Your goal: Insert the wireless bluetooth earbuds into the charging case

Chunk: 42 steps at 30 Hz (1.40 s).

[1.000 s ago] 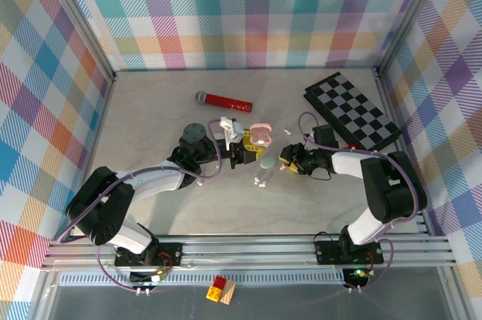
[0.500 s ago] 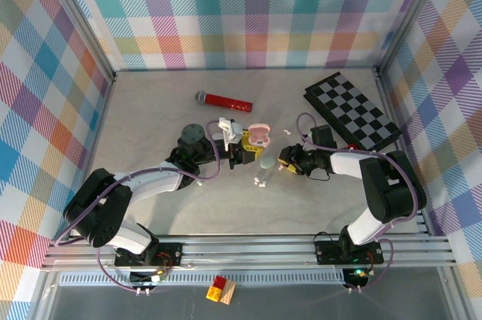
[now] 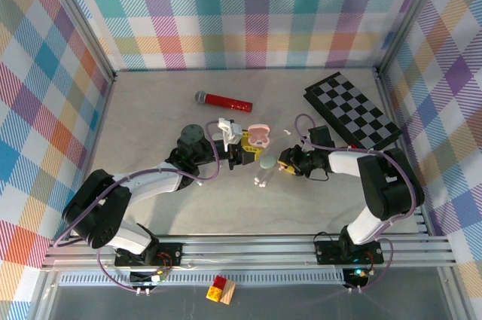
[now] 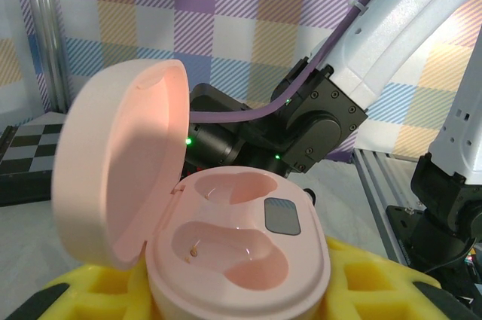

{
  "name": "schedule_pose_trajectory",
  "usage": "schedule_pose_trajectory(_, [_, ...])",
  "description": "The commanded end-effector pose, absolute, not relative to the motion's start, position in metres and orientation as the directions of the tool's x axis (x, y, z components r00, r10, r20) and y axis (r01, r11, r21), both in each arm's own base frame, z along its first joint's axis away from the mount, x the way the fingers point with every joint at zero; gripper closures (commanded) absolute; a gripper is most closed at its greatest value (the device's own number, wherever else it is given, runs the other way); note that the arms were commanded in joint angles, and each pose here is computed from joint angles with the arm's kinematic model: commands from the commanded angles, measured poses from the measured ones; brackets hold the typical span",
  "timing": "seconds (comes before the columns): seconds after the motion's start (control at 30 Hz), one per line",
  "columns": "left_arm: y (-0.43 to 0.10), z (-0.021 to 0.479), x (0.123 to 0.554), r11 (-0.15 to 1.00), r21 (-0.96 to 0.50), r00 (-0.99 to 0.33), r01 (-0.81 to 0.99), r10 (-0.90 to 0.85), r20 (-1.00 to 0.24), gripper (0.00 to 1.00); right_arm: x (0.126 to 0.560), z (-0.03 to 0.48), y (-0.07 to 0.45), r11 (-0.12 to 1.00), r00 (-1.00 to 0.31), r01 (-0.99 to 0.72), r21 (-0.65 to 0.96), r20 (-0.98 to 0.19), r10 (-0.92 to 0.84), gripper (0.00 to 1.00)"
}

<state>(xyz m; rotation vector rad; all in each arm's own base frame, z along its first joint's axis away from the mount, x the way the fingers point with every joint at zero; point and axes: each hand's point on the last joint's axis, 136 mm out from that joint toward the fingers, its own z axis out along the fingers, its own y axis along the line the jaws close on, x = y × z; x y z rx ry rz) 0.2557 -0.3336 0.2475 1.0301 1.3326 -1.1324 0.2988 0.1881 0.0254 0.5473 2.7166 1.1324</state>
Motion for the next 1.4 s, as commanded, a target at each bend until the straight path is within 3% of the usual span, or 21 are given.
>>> schedule_pose_trajectory(0.0, [-0.328,0.255,0.254,0.187,-0.034,-0.029,0.982,-0.032,-0.999,0.66,0.296,0.017,0.186,0.673,-0.919,0.308,0.672,0.028,0.393,0.64])
schedule_pose_trajectory(0.5, [-0.329,0.253,0.258,0.199,-0.029,-0.025,0.979,-0.026,-0.999,0.66,0.297,0.017,0.185,0.705,-0.93,0.282,0.651,0.004,0.368,0.8])
schedule_pose_trajectory(0.77, [-0.328,0.247,0.269,0.246,-0.023,-0.019,0.969,-0.018,-1.0,0.66,0.301,0.039,0.177,0.737,-0.914,0.264,0.622,-0.082,0.397,0.8])
schedule_pose_trajectory(1.13, [-0.319,0.232,0.307,0.44,0.031,0.025,0.897,0.02,-1.0,0.66,0.298,0.074,0.159,0.782,-0.878,0.277,0.558,-0.183,0.442,0.8])
schedule_pose_trajectory(1.37, [-0.321,0.222,0.323,0.49,0.046,0.032,0.871,0.037,-0.999,0.67,0.295,0.097,0.154,0.817,-0.864,0.252,0.519,-0.261,0.432,0.8])
